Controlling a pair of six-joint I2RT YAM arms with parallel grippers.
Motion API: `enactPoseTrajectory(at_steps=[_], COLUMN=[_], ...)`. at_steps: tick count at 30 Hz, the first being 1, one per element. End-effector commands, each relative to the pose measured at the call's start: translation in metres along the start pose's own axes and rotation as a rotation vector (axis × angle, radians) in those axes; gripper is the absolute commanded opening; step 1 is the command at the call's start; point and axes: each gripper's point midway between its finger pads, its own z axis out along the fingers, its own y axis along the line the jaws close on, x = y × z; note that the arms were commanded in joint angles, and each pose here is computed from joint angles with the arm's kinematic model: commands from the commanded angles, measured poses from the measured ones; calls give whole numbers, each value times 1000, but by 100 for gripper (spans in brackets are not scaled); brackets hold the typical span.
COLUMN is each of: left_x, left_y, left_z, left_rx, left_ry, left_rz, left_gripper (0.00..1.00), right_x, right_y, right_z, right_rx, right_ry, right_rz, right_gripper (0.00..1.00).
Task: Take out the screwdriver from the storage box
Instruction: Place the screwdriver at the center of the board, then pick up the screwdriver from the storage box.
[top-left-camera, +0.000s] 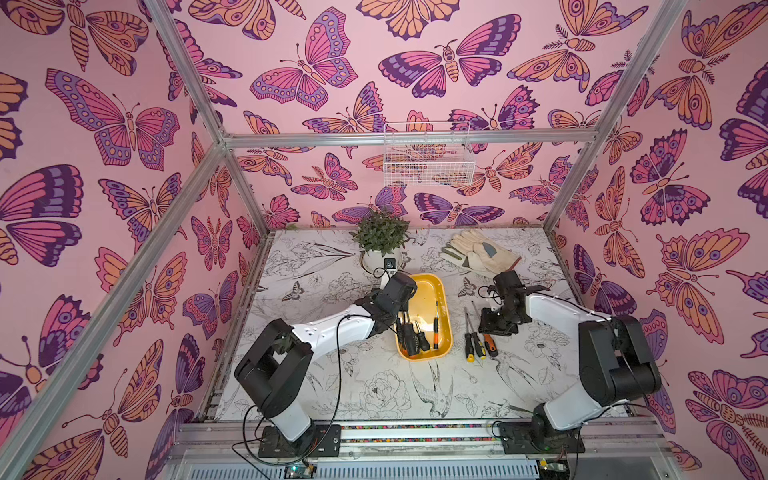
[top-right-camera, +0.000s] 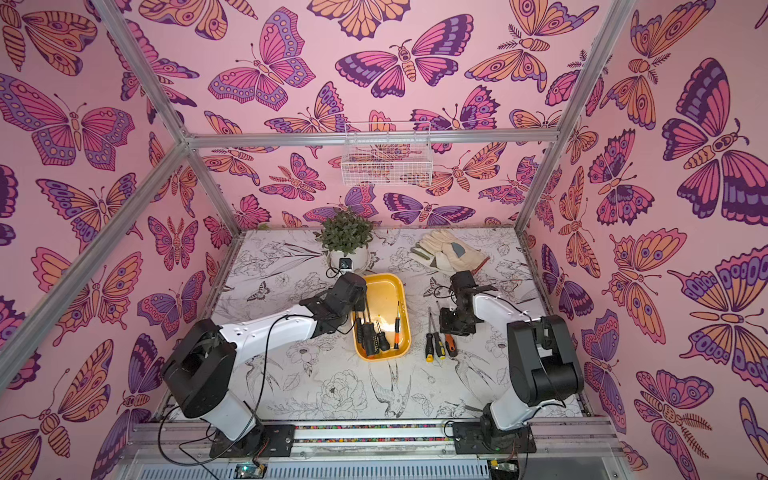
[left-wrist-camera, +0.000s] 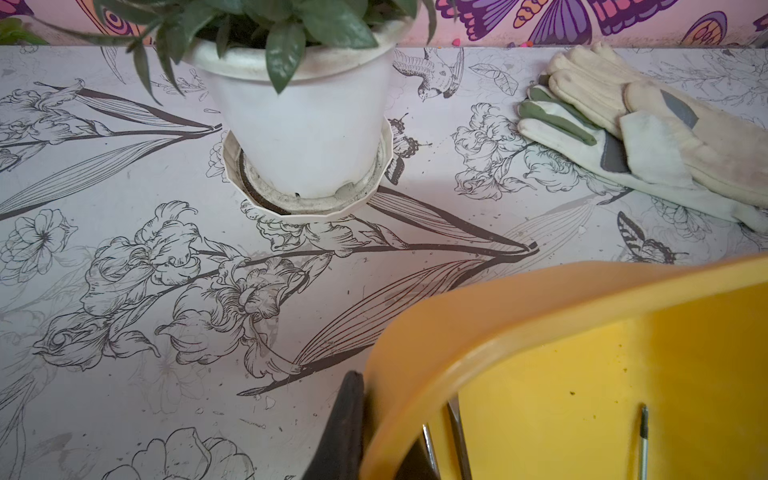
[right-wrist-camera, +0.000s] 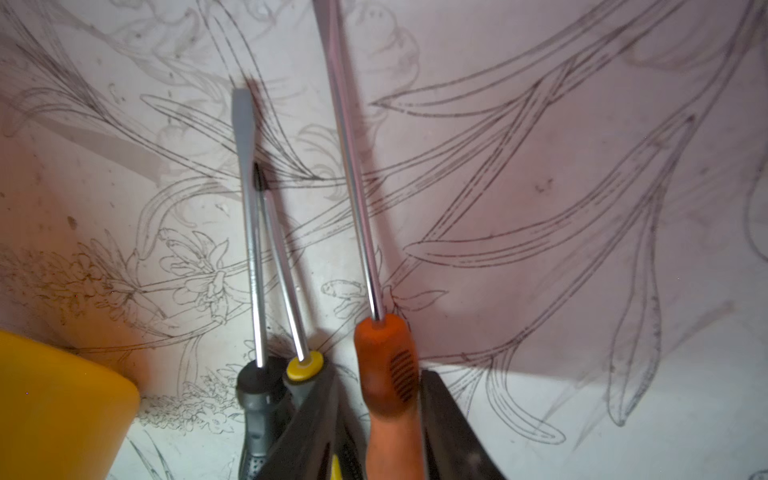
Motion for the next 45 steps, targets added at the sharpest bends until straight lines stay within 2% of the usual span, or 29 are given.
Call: enactPoseTrajectory(at_steps=[1, 17, 22, 29, 33, 38, 45], left_x=[-10, -9, -9, -10, -9, -9, -9], left_y=[-1, 0, 0, 0, -1, 0, 1], left_z=[-3, -3, -2, -2, -2, -1, -2], left_rx=[19, 15, 15, 16, 18, 15, 14], left_ry=[-35, -34, -34, -35, -33, -32, -34], left_rz=[-28, -29, -30, -31, -31, -35, -39], left_gripper=[0, 0, 0, 0, 0, 0, 0], right_x=[-8, -11, -10, -2, 6, 10, 7], right_y=[6, 9, 18, 65, 104, 145, 176], right_z=[-16, -27, -51, -104, -116, -105, -78], right_rx=[-23, -34, -53, -111, -143, -175, -171], right_ry=[-45, -81, -136, -273, -309, -289, -249], right_rz=[14, 13, 0, -80, -148, -218, -271], right_gripper=[38, 38, 37, 39, 39, 39, 39])
